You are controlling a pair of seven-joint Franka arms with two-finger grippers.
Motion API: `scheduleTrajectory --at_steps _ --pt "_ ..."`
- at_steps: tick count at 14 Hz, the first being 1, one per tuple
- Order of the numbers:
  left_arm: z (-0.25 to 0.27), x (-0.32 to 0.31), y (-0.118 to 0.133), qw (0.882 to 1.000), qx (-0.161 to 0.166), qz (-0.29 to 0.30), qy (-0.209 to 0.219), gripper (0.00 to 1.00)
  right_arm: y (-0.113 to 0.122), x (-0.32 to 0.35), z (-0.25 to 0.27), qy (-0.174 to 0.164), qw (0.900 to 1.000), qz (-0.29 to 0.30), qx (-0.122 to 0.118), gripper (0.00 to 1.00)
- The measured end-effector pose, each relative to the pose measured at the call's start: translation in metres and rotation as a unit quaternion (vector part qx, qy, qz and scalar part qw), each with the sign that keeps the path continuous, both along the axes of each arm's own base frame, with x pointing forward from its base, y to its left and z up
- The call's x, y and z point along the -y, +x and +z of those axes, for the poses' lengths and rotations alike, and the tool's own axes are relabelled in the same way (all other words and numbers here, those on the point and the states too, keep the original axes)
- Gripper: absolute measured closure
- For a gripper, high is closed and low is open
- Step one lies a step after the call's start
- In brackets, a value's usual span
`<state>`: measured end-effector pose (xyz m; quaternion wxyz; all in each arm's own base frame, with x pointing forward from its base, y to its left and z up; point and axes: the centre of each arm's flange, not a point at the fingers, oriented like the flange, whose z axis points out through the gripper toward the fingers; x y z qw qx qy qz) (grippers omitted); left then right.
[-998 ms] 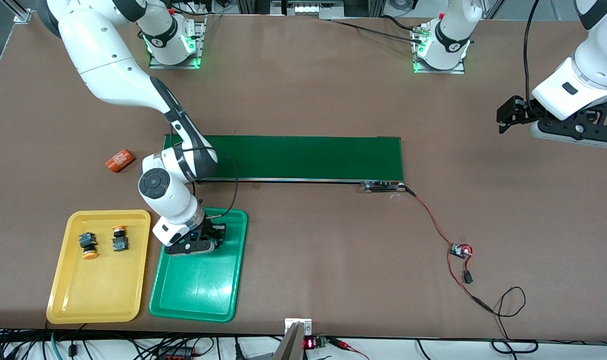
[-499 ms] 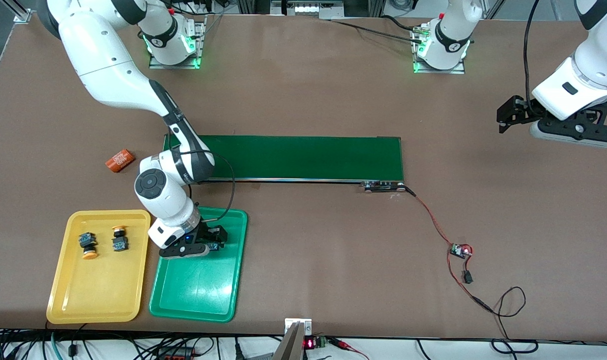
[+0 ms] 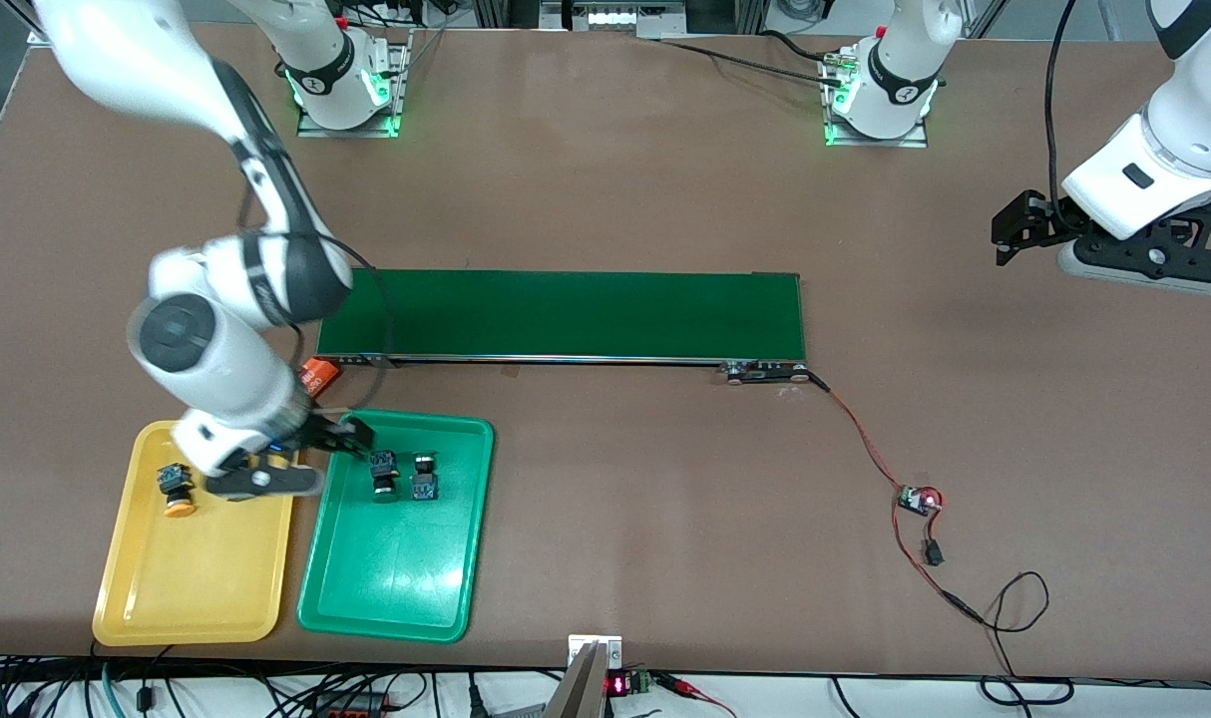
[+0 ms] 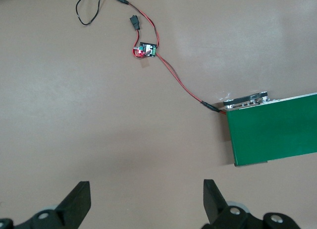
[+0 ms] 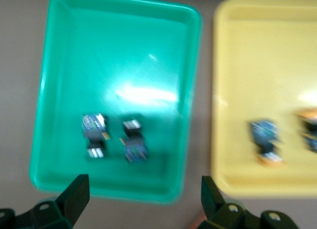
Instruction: Sort buttons by color to trays
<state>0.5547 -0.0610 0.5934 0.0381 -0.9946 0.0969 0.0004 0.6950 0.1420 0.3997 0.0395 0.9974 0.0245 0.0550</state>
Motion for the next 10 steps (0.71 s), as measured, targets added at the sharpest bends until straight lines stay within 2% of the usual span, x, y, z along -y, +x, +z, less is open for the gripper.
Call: scheduleTrajectory --at_steps 2,4,7,10 --pt "0.0 0.0 0.0 1.0 0.0 0.0 0.0 0.0 -0.021 0.036 0.057 -0.009 1.0 0.001 -0.023 0.0" --pt "0.0 -0.001 0.0 1.0 0.0 0.001 0.0 0.0 -0.046 0.074 0.097 -0.008 0.999 -0.009 -0.032 0.0" --pt "0.0 -0.001 0.0 1.0 -0.001 0.001 0.0 0.0 -0.091 0.113 0.134 -0.016 0.998 -0.035 -0.041 0.0" --pt "0.0 -0.001 0.0 1.0 -0.002 0.001 0.0 0.0 -0.128 0.156 0.164 0.004 0.997 -0.051 -0.066 0.0"
